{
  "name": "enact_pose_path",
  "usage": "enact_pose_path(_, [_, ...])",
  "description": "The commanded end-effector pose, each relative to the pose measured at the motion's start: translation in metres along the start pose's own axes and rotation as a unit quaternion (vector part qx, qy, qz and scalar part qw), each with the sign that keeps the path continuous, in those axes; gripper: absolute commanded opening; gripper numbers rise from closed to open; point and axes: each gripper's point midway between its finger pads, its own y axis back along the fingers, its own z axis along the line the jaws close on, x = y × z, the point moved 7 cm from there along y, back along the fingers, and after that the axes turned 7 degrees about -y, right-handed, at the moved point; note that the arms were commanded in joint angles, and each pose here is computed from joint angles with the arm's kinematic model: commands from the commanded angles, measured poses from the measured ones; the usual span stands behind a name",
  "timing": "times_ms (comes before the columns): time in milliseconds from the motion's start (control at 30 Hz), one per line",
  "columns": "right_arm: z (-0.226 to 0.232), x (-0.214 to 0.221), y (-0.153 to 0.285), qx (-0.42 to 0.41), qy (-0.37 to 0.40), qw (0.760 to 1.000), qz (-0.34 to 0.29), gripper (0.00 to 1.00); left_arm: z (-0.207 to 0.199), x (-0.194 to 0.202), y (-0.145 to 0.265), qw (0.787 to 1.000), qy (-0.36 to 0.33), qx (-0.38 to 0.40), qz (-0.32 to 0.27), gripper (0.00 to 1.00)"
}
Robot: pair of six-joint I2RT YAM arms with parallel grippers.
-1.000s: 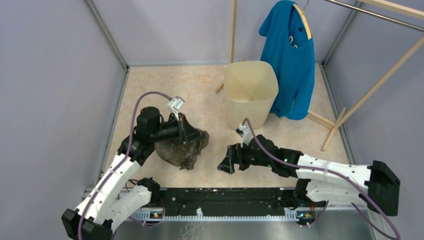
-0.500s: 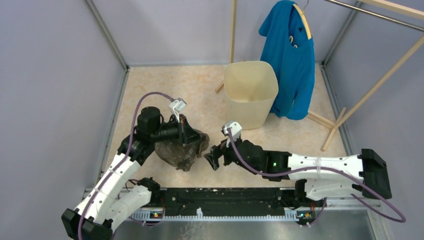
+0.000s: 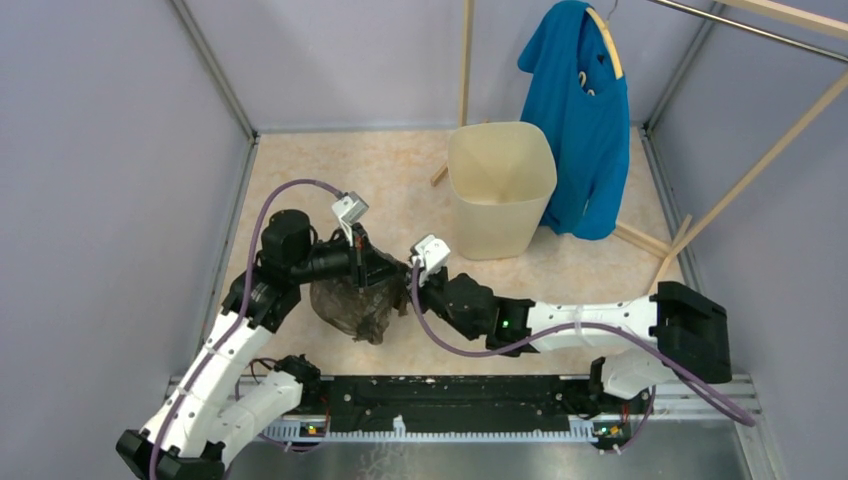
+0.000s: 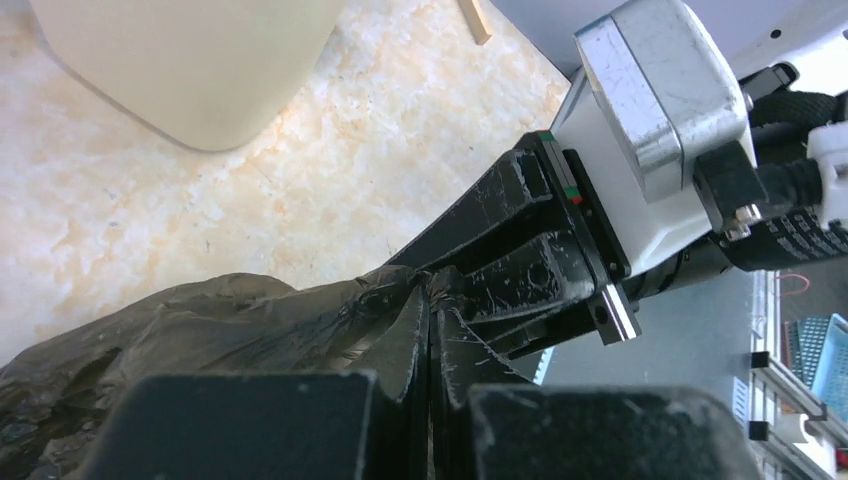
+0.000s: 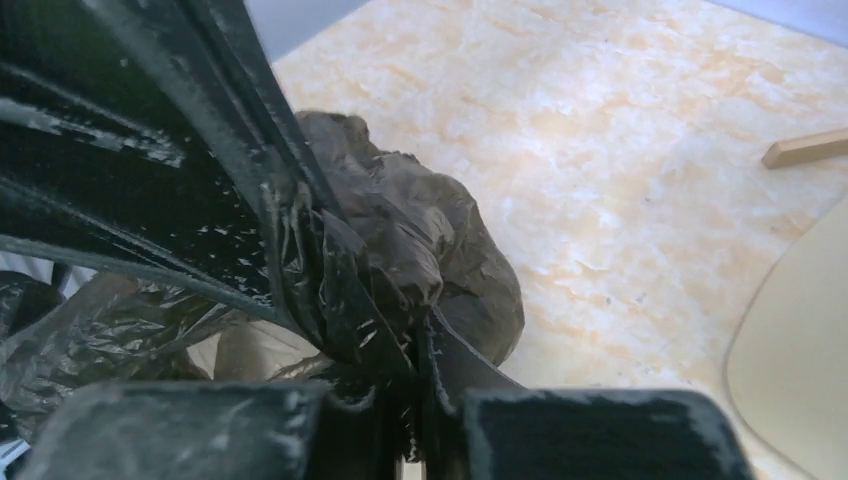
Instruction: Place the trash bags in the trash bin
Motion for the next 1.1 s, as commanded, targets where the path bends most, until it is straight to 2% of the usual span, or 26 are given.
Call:
enact_pose_path(0, [0.006, -0.038, 0.003, -0.034, -0.085, 0.994, -0.066, 0.00, -0.011, -0.016, 0.009, 0.998, -0.055, 0.013, -0.022, 0.00])
enact_pose_path(33, [0.011, -0.047, 0.008, -0.063, -0.143, 0.986, -0.057, 0.00, -0.009, -0.018, 0.010, 0.998, -0.057, -0.002, -0.026, 0.00])
enact_pose_path(67, [0.012, -0.054, 0.013, -0.077, -0.190, 0.978, -0.048, 0.00, -0.006, -0.023, 0.012, 0.997, -0.056, -0.035, -0.035, 0.09])
enact_pose_path(100, [0.012, -0.056, 0.018, -0.075, -0.235, 0.968, -0.032, 0.00, -0.003, -0.027, 0.015, 0.996, -0.051, -0.063, -0.042, 0.22])
enact_pose_path(133, [0.012, -0.057, 0.023, -0.067, -0.279, 0.958, -0.013, 0.00, -0.004, -0.032, 0.020, 0.994, -0.047, -0.084, -0.050, 0.45])
enact_pose_path(200, [0.012, -0.056, 0.031, -0.045, -0.341, 0.939, 0.024, 0.00, -0.010, -0.041, 0.027, 0.991, -0.048, -0.098, -0.074, 0.72])
enact_pose_path(333, [0.001, -0.064, 0.049, 0.018, -0.416, 0.908, 0.044, 0.00, -0.027, -0.052, 0.034, 0.990, -0.038, -0.069, -0.113, 0.95])
enact_pose_path(400, [-0.011, -0.068, 0.059, 0.054, -0.430, 0.901, 0.034, 0.00, -0.034, -0.053, 0.035, 0.992, -0.029, -0.045, -0.113, 0.98])
enact_pose_path(533, [-0.027, -0.084, 0.070, 0.104, -0.434, 0.895, 0.012, 0.00, -0.046, -0.047, 0.032, 0.996, 0.001, 0.020, -0.086, 0.98])
enact_pose_path(733, [-0.031, -0.133, 0.074, 0.145, -0.344, 0.928, -0.004, 0.00, -0.064, -0.042, 0.039, 0.993, 0.030, 0.083, -0.074, 0.98])
enact_pose_path(867, [-0.023, -0.162, 0.072, 0.121, -0.294, 0.948, -0.002, 0.00, -0.071, -0.043, 0.044, 0.992, 0.033, 0.090, -0.083, 0.98])
enact_pose_path(1067, [-0.012, -0.167, 0.052, 0.119, -0.258, 0.959, 0.018, 0.00, -0.075, -0.039, 0.040, 0.985, 0.047, 0.144, -0.078, 0.98])
